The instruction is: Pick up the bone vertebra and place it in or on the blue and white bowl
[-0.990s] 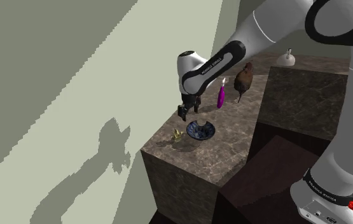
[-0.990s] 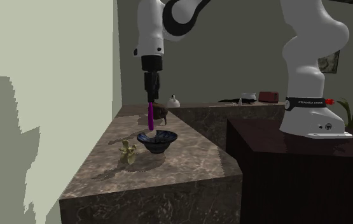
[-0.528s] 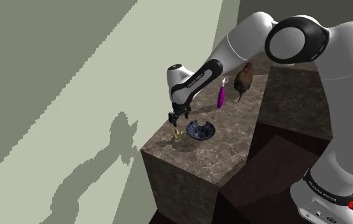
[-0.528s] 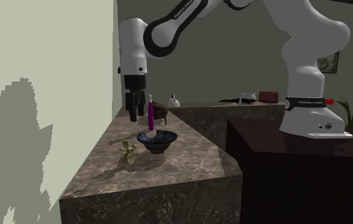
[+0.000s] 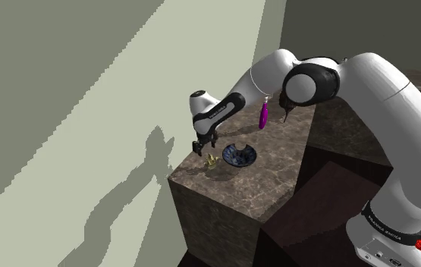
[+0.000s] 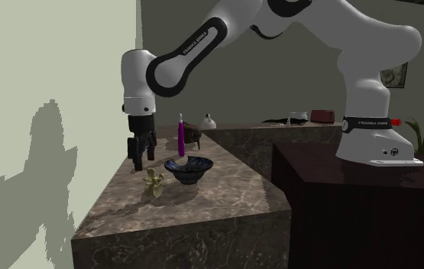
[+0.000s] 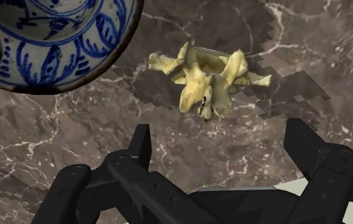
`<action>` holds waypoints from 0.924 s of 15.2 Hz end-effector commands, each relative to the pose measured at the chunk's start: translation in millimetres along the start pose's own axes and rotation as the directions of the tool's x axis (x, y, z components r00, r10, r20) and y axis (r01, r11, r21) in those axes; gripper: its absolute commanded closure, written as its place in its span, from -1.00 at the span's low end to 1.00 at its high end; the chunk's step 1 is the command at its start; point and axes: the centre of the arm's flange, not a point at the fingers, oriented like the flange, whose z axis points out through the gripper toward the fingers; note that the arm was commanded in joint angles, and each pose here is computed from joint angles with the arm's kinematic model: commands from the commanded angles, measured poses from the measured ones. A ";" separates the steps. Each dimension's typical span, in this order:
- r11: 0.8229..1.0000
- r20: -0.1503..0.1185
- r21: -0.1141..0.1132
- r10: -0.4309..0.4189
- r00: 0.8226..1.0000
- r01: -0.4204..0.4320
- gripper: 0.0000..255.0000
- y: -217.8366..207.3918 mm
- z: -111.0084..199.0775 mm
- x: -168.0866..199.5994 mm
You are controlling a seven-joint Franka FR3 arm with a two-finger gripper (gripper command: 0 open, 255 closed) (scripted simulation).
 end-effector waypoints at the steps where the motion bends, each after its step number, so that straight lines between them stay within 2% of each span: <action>1: 1.000 -0.001 0.000 0.002 1.000 -0.002 -1.00 -1.6 12.0 5.8; 7: 1.000 -0.001 0.000 0.002 1.000 -0.002 -1.00 -1.6 46.7 5.8; 14: 1.000 -0.001 0.000 0.002 1.000 -0.002 -1.00 -1.6 46.7 5.8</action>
